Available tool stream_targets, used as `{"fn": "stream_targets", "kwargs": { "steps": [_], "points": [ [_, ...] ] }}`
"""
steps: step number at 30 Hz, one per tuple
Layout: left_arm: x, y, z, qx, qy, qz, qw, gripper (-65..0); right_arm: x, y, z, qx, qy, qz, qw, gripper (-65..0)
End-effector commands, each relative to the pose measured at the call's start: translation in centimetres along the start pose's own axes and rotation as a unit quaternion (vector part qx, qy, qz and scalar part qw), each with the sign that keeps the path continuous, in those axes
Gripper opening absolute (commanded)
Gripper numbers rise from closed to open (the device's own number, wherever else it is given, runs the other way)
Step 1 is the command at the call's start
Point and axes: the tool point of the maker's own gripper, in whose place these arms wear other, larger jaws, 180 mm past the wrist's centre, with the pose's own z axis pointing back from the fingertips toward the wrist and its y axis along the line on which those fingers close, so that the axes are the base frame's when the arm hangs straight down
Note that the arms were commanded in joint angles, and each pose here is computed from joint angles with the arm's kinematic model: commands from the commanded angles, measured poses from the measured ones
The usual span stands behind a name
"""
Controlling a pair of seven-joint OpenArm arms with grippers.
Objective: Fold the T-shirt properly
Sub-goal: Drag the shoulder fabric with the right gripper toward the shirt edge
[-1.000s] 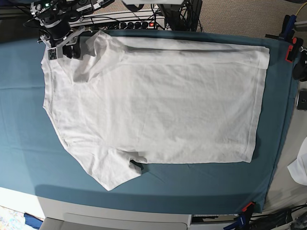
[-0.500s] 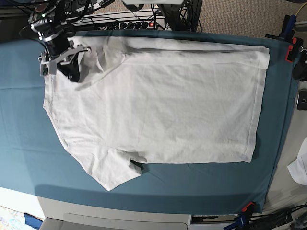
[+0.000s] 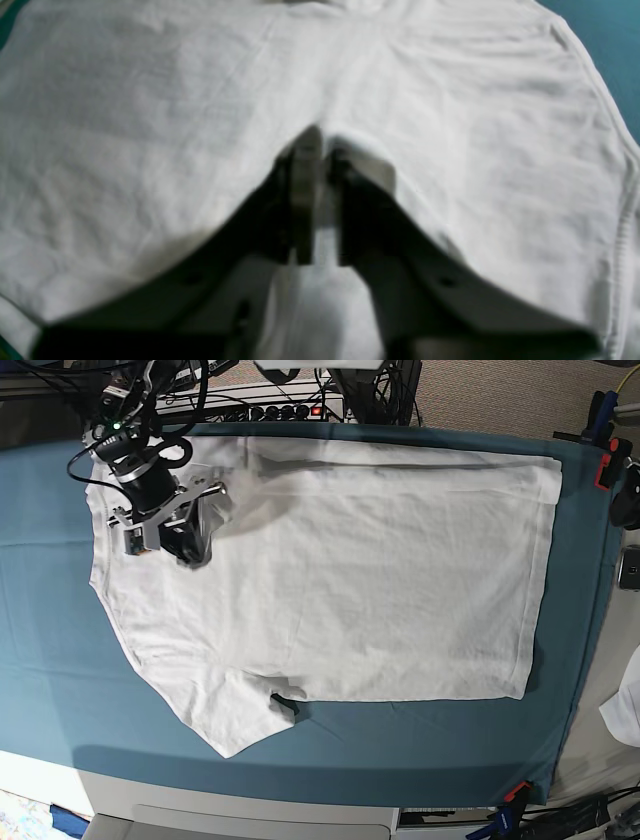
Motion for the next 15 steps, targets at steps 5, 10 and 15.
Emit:
{"fn": "stream_targets", "kwargs": {
  "steps": [5,10,15],
  "points": [
    [1.6,-0.2,0.4,-0.003,-0.020,-0.017,1.000,-44.4,1.5,-2.0,0.2,-0.049,-0.027,0.006,0.9984,-48.9],
    [1.6,-0.2,0.4,-0.003,-0.020,-0.017,1.000,-44.4,1.1,-3.4,0.4,-0.088,-0.015,0.010,0.9960,-48.9],
    [1.5,-0.2,0.4,-0.003,-0.018,-0.017,1.000,-44.4,1.3,-6.3,1.6,-0.136,-0.020,0.002,0.9905,-49.6]
  ]
}}
